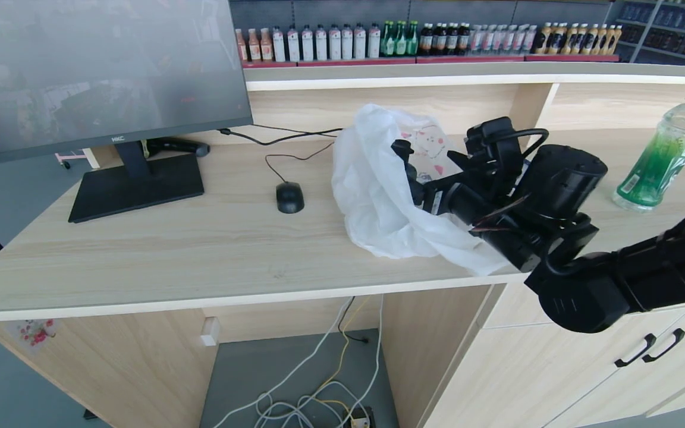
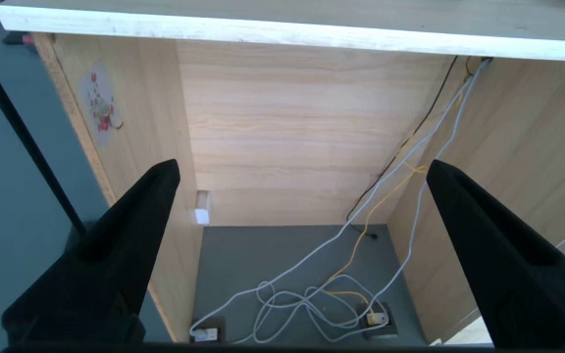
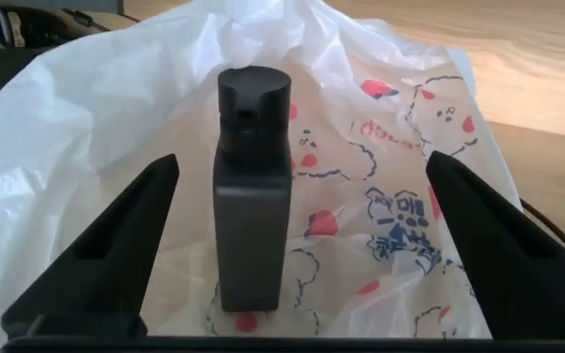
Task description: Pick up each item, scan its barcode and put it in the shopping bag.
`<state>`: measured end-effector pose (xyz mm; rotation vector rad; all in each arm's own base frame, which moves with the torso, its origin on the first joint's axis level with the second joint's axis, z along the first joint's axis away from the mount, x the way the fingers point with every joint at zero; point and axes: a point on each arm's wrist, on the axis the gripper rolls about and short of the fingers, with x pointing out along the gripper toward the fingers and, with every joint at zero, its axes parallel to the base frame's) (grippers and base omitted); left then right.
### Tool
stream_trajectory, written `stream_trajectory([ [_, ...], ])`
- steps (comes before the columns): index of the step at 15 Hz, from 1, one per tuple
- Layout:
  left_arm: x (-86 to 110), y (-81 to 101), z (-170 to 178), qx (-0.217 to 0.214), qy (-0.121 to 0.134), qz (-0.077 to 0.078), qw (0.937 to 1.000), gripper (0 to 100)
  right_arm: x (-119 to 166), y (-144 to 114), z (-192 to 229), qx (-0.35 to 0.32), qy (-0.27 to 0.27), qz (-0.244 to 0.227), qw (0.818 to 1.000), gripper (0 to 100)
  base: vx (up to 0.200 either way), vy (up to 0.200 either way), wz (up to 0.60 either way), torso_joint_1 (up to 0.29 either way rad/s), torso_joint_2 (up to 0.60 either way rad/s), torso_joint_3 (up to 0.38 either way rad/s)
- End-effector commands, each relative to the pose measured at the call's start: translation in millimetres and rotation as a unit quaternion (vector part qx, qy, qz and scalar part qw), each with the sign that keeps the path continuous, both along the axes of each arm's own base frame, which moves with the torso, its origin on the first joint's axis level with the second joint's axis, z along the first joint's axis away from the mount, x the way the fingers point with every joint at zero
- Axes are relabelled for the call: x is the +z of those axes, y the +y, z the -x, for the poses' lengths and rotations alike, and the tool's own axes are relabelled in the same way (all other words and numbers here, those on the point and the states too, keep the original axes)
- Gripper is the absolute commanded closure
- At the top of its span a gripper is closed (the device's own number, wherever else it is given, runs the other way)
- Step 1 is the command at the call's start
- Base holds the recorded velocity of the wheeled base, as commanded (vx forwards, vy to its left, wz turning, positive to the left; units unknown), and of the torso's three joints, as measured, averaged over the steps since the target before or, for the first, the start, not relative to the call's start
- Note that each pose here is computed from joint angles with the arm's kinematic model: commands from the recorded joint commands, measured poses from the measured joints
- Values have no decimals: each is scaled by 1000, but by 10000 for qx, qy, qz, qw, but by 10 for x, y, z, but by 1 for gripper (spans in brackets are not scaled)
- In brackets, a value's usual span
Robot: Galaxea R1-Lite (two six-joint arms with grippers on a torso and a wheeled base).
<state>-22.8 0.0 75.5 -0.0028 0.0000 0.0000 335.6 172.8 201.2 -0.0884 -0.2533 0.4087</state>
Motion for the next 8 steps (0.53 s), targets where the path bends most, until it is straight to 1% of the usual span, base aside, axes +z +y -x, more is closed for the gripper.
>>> stream_trajectory([
  [1,0,0,0,-8,0,2,10000,0,-206,-89,172,10,41,-79,10000,0,0,0,0,0,0,0],
  [3,0,0,0,0,0,2,10000,0,-261,-162,311,19,-58,-270,9996,0,0,0,0,0,0,0],
  [4,0,0,0,0,0,2,10000,0,-234,-197,377,22,-123,-312,9994,0,0,0,0,0,0,0],
  [7,0,0,0,0,0,2,10000,0,-90,-281,582,72,-317,-437,9985,0,0,0,0,0,0,0],
  [8,0,0,0,0,0,2,10000,0,13,-343,689,104,-547,-670,9962,0,0,0,0,0,0,0],
])
